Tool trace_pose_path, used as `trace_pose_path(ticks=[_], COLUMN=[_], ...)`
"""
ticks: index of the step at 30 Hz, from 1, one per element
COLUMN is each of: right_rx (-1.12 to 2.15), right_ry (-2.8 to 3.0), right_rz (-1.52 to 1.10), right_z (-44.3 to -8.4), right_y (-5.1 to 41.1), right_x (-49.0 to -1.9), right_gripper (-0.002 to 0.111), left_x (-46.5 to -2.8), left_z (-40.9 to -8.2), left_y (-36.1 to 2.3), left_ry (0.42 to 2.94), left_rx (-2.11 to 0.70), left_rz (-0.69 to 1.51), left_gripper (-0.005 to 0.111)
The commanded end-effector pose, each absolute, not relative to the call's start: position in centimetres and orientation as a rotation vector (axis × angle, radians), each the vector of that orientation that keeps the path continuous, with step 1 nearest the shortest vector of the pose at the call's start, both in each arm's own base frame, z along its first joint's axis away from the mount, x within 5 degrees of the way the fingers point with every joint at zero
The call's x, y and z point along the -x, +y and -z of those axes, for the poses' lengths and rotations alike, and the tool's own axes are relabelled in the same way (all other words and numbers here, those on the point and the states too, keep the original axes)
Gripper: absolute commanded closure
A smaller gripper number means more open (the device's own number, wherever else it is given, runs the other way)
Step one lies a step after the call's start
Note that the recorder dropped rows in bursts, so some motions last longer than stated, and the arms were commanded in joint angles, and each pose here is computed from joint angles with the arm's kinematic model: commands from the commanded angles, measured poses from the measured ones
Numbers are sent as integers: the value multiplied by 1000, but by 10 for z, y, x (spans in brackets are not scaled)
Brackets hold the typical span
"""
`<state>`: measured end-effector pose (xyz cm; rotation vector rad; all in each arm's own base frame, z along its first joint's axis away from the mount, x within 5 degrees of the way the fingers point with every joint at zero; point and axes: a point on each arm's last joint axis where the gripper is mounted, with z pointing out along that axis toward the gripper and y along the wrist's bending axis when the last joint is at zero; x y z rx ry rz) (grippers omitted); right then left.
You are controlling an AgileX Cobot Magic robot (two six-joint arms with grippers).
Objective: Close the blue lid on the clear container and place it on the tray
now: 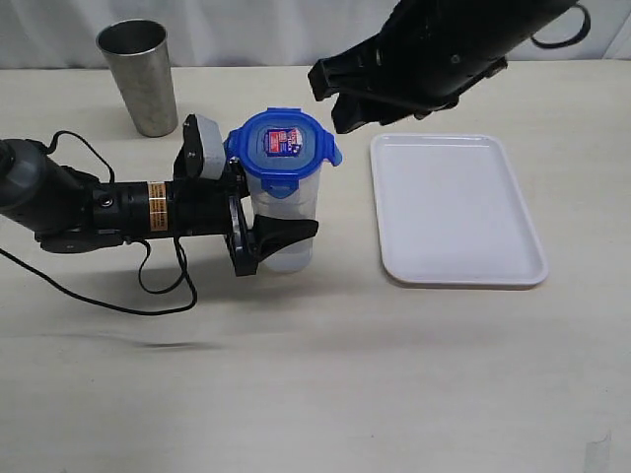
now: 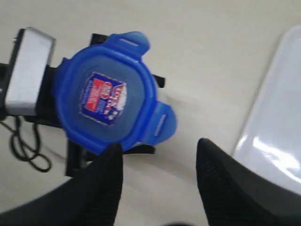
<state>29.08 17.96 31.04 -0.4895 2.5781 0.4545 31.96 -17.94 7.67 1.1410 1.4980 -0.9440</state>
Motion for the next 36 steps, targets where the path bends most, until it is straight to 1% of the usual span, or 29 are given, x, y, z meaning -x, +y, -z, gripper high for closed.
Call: trace_pose_path(ticks=[1,3,5,7,12,16,19,22,24,25,27,28,30,31,32,34,35,36], right_rx=[411,385,406,430,403,402,472,493,488,491,521,532,560,631,661,700,736,765], right_ry=[2617,2676,2690,2680,2661,2700,2736,2763,2768,2755,2762,2764,2760,2711,2691,2653,2611,2585], right_rz=[-638,-637,-663,-731,-722,-787,-919,-936,-980,-1036,-1057,-1043,-1020,-1001,-987,-956,-919,-884], right_z=[-294,-274,-265,-260,-255,-240,-228,-218,-211,-207,-201,-200,-200,-207,-211,-222,-236,-243], right_y=[179,181,184,190,192,198,207,209,212,214,214,213,211,211,210,209,207,205], right_x=[-306,-316,-319,-321,-327,-330,-327,-328,-328,-326,-322,-322,-322,-322,-322,-322,-322,-322], right_gripper=[60,60,60,61,69,69,69,69,72,78,83,83,79,72,69,62,56,54], left_x=[-317,-317,-316,-316,-316,-316,-316,-316,-316,-316,-316,-316,-316,-316,-316,-316,-318,-318], left_z=[-76,-76,-76,-75,-75,-76,-76,-76,-76,-76,-76,-76,-76,-76,-77,-77,-77,-77], left_y=[-181,-181,-181,-181,-181,-181,-181,-181,-181,-181,-181,-181,-181,-181,-181,-180,-178,-177], left_ry=[1506,1506,1507,1506,1506,1501,1500,1500,1500,1500,1500,1500,1497,1489,1481,1473,1476,1478], left_rx=[-1152,-1152,-1153,-1156,-1156,-1153,-1155,-1155,-1155,-1155,-1155,-1155,-1159,-1165,-1171,-1177,-1172,-1169], left_rz=[952,952,954,955,955,959,960,960,960,960,960,960,957,950,943,934,929,926], left_gripper=[107,107,107,107,107,107,107,107,107,107,107,107,107,107,107,107,107,107])
